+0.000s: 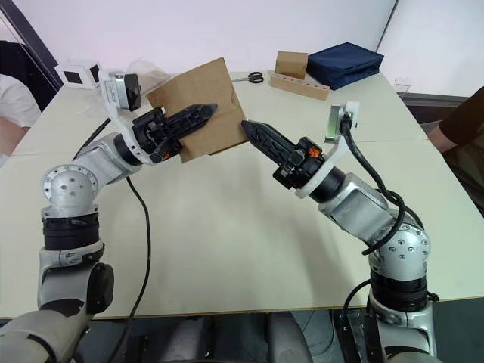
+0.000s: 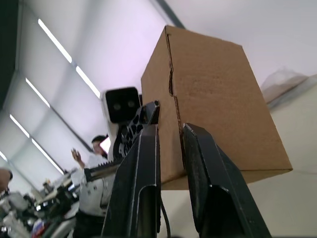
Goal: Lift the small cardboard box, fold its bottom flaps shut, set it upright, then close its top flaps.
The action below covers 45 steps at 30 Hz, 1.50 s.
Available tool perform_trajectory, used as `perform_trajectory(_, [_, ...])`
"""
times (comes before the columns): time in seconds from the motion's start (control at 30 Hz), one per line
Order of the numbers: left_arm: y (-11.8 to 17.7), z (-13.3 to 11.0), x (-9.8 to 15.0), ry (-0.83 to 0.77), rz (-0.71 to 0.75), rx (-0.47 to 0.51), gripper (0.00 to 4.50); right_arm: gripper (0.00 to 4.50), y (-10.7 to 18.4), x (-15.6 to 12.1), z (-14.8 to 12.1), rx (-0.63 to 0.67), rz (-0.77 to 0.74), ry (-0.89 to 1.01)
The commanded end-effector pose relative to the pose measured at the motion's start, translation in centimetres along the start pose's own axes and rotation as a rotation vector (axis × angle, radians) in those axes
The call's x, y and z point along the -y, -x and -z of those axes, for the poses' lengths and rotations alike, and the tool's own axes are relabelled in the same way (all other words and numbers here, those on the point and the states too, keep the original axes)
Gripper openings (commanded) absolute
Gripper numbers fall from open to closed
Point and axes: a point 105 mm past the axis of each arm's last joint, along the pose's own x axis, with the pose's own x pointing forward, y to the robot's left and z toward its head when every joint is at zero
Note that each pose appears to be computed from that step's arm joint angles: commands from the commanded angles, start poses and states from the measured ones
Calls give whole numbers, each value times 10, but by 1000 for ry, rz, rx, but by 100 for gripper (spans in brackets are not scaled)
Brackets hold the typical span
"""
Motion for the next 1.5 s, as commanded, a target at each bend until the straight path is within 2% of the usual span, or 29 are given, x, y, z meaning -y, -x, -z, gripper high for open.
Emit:
perform_trajectory(0.03, [-1,-6,16,-42,75,-16,0,73,8,8,-3,-35,18,58])
perform_trajectory(0.37, [3,0,19,-45,92,-58,0,73,17,28,-22,-3,82,139])
perform_trajectory(0.47, [4,0,20,-44,90,-60,0,2,17,26,-23,-3,72,147])
perform_trajectory(0.5, [4,0,20,-44,90,-60,0,2,17,26,-22,-4,68,149])
perform_trajectory(0.93, [1,15,18,-40,96,-103,0,2,-5,-7,2,-75,-82,153])
perform_trajectory(1.07, [0,16,19,-38,102,-103,0,2,-9,-13,17,-136,-110,161])
perform_trajectory(1.2, [0,17,20,-37,109,-106,0,2,-7,-11,19,-150,-103,166])
perform_trajectory(1.33, [4,18,17,-67,101,-155,0,2,2,4,2,-103,-19,190])
perform_trajectory(1.5, [11,24,8,-129,95,-314,0,2,20,19,-6,-120,70,251])
